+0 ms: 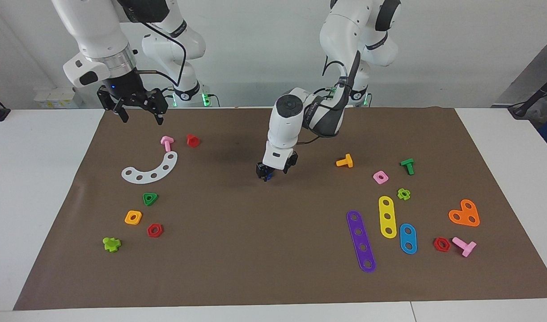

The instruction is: Unscrew and place screws in storage area

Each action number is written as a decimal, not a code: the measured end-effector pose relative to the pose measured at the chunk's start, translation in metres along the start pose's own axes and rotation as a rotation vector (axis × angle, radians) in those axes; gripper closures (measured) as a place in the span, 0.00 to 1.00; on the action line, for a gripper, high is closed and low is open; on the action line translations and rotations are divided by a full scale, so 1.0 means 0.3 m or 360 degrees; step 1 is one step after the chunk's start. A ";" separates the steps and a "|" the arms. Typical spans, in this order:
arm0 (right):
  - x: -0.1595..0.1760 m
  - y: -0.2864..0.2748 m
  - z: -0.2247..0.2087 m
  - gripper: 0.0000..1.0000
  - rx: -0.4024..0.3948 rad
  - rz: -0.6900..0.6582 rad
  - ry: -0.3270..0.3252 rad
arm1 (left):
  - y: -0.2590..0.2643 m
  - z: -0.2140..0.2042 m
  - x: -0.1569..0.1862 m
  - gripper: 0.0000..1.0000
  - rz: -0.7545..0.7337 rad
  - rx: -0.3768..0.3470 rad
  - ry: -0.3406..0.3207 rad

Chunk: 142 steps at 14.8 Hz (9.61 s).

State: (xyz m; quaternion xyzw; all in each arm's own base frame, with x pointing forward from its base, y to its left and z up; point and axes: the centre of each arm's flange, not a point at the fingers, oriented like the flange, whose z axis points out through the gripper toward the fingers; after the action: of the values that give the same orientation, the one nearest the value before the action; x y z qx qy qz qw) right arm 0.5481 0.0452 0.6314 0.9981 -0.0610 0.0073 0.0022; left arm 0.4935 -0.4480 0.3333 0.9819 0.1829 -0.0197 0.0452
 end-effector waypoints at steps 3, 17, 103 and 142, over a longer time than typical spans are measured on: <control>0.000 0.000 0.000 0.00 0.0000 0.0000 0.0000 | 0.015 0.019 -0.047 0.24 0.0012 0.0013 -0.0008; 0.001 0.007 0.000 0.00 0.0000 0.0006 0.0000 | 0.015 0.055 -0.074 0.41 -0.0013 -0.0011 0.0008; -0.177 -0.584 0.919 0.81 -0.0073 0.0092 0.0208 | -1.286 -1.069 0.648 0.00 0.0737 0.0111 0.0021; 0.026 -0.003 0.017 0.01 0.0023 0.0249 0.0113 | -1.256 -1.028 0.576 0.00 0.0640 0.0135 -0.0140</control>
State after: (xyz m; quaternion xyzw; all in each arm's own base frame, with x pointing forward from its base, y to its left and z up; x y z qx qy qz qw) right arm 0.5560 0.0451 0.6265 0.9894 -0.1387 0.0434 -0.0034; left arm 0.5256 -0.0066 0.5999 0.9978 -0.0199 -0.0607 0.0149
